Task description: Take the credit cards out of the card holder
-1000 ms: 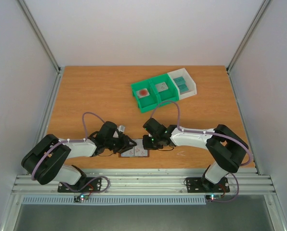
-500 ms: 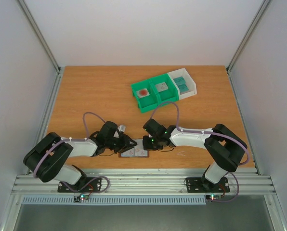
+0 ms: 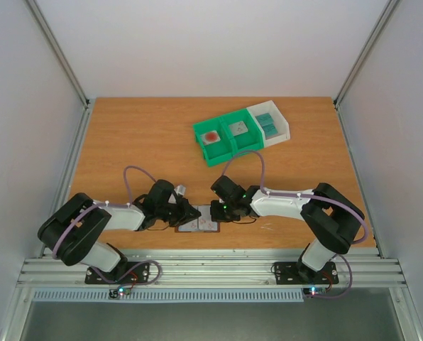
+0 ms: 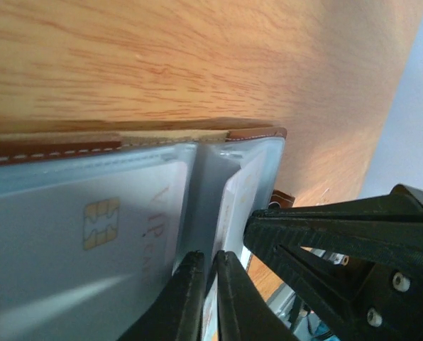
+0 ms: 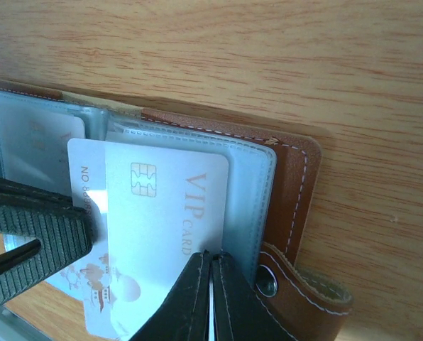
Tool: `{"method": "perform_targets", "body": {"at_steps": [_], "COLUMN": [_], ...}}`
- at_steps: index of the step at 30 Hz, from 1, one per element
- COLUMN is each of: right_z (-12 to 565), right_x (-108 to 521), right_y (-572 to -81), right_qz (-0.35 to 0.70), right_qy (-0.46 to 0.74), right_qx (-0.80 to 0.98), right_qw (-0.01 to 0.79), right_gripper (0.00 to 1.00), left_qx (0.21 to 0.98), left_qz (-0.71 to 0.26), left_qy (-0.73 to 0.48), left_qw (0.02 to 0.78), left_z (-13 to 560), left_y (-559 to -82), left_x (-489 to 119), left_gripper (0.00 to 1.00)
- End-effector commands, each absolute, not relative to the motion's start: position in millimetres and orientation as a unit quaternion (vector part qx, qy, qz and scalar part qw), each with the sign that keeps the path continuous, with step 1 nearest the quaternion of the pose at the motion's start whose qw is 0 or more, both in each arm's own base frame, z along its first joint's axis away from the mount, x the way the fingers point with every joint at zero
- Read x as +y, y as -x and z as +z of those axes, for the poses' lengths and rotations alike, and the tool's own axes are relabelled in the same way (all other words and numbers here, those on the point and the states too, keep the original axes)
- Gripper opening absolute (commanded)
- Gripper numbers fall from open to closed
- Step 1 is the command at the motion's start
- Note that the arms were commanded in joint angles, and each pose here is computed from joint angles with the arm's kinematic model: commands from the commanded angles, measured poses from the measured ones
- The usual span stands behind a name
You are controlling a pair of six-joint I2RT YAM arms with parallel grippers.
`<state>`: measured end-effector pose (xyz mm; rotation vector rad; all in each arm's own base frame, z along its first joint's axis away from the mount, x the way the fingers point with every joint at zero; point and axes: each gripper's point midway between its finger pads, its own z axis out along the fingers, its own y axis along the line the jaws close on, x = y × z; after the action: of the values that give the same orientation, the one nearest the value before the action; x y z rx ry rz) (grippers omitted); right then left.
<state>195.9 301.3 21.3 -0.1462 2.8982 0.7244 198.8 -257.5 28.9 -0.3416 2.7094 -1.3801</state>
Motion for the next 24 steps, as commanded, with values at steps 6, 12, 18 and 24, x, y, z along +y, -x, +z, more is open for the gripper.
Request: {"method": "perform_targets", "body": {"at_steps": [6, 12, 18, 24], "right_z": [10.0, 9.7, 9.2, 9.1], "right_x": [291.4, 290.2, 288.8, 287.7], "right_y": [-188.8, -189.1, -188.8, -189.5], "right_qz": [0.221, 0.218, 0.215, 0.214], "right_qy": [0.043, 0.043, 0.042, 0.041], "right_qx": [0.972, 0.973, 0.973, 0.974], "right_qw": [0.064, 0.066, 0.065, 0.066], "right_gripper": [0.04, 0.04, 0.04, 0.04], "left_qx": [0.881, 0.882, 0.886, 0.89], "left_qz": [-0.459, -0.458, -0.45, -0.441], "left_qy": [0.101, 0.096, 0.093, 0.096], "left_qw": [0.055, 0.056, 0.063, 0.067], "left_z": [30.3, 31.9, 33.1, 32.3], "left_y": [-200.7, -199.5, -199.1, -197.4], "left_x": [-259.9, -259.0, -255.4, -250.1], "left_gripper": [0.01, 0.0, 0.01, 0.01]}}
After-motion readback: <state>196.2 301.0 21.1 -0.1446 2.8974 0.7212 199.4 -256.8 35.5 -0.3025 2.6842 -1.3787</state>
